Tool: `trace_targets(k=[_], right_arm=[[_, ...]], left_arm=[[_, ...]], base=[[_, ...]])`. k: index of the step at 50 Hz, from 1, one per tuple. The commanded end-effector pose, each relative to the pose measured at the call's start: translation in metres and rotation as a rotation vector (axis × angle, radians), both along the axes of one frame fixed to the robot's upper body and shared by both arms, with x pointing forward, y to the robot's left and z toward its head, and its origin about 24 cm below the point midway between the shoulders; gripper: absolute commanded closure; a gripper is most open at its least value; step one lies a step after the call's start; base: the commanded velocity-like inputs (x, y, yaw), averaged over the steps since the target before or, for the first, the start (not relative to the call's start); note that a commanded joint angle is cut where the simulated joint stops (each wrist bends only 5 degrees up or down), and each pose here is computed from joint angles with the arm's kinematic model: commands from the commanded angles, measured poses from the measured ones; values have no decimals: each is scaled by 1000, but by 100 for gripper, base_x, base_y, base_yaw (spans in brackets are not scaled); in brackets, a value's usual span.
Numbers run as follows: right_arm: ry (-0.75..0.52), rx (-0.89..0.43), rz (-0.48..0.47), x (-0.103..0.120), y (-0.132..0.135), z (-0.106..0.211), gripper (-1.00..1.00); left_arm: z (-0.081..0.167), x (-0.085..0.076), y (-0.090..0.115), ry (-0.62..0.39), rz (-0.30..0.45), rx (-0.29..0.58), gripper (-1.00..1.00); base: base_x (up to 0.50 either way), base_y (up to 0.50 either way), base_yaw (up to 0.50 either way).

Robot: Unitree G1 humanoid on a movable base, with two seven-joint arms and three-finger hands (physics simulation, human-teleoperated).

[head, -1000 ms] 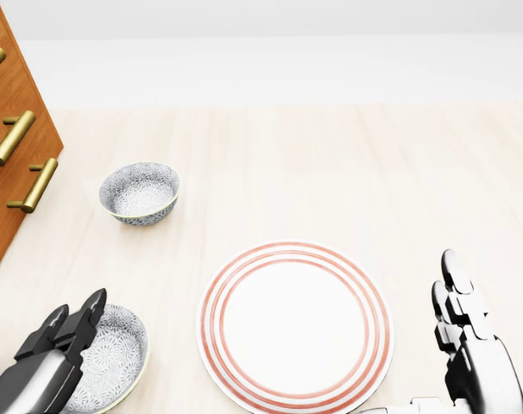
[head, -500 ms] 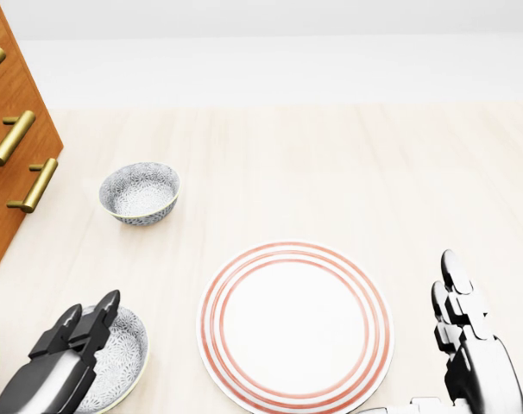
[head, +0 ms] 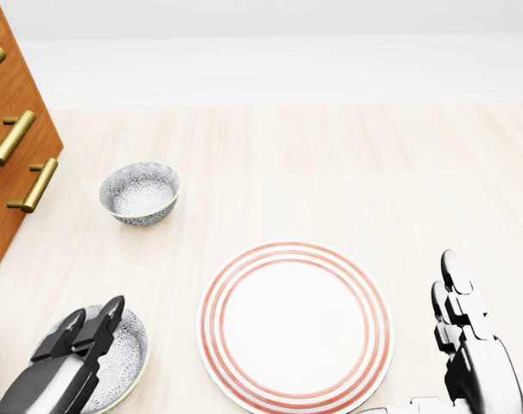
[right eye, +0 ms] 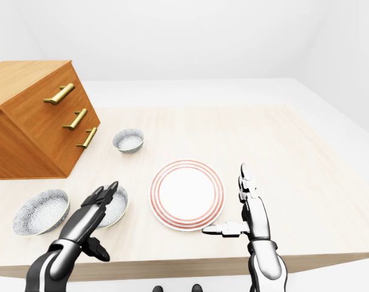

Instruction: Put the bowl in the middle on the plate.

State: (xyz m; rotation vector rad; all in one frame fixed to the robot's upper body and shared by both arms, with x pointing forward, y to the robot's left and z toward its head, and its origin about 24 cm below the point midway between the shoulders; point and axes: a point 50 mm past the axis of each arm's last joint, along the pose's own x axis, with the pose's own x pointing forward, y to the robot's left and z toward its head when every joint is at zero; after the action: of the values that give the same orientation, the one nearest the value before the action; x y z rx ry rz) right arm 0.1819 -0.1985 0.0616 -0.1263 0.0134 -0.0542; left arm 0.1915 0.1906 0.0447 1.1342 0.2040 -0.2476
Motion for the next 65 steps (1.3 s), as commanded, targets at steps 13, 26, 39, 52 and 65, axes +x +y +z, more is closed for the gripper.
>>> trace_targets(k=[13,26,39,52,65], right_arm=[[-1,-2,-1,0,0,0,-100],[-8,-2,0,-1,1,2,-100],[7,3,-1,1,-1,-2,-100],[1,1,0,0,0,0,-100],[3,4,-1,1,0,-1,-100]], left_arm=[[4,-28,23,121,83,-10,-100],[-3,-25,29,124,120,-4,-100],[-1,-23,28,109,117,-3,-100],[-3,-20,27,99,113,10,-100],[1,-15,20,68,86,13,-100]], base=[[0,0,0],[0,0,0],[0,0,0],[0,0,0],[0,0,0]])
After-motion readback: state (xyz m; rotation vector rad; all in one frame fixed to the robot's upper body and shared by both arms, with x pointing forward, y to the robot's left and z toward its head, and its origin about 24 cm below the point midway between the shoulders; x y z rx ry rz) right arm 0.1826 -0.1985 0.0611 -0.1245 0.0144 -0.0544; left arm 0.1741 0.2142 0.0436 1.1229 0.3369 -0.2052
